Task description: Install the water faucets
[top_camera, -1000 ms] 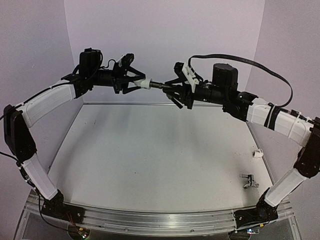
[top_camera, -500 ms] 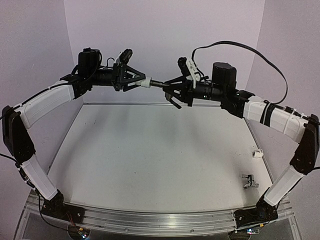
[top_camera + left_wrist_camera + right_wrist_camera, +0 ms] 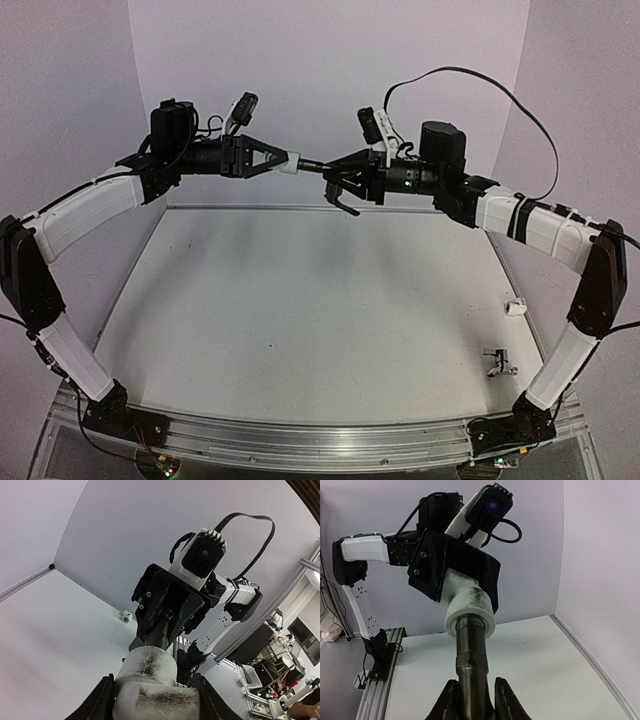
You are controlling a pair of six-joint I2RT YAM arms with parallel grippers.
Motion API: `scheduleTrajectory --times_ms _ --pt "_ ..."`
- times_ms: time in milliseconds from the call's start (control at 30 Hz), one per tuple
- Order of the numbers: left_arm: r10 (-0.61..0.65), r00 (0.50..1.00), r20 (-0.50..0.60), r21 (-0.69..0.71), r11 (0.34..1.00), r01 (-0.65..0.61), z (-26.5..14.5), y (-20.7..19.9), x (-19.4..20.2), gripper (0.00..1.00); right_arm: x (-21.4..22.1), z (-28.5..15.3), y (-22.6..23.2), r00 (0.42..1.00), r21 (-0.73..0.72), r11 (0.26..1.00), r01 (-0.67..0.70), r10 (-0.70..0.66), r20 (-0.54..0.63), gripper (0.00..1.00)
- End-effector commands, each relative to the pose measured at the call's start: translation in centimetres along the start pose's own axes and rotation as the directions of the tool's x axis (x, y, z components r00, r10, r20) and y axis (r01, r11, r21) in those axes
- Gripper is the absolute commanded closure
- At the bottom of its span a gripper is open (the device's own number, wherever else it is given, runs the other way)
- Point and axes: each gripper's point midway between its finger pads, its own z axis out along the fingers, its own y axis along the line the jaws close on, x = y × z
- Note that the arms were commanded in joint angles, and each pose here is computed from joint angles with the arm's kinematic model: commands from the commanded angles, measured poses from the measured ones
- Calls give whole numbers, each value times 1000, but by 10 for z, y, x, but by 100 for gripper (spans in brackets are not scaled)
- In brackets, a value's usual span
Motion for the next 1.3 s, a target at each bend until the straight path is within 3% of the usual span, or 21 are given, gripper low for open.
scheduleTrajectory --times_ms 0,233,500,867,1267 --pt "236 971 26 98 966 -238 5 -44 0 100 -66 0 28 984 -110 991 74 -55 166 100" --pt "411 911 38 153 898 -412 1 -54 6 100 -69 1 33 986 -166 986 3 24 164 100" --pt "519 854 44 217 829 -515 4 -48 16 100 -80 -5 44 978 -230 969 -91 130 162 100" --pt "697 711 94 222 682 -697 5 -46 20 100 -86 -4 43 954 -258 941 -219 263 148 100" --pt "814 560 155 252 515 -819 2 -48 30 100 -91 2 38 885 -310 864 -396 449 123 100"
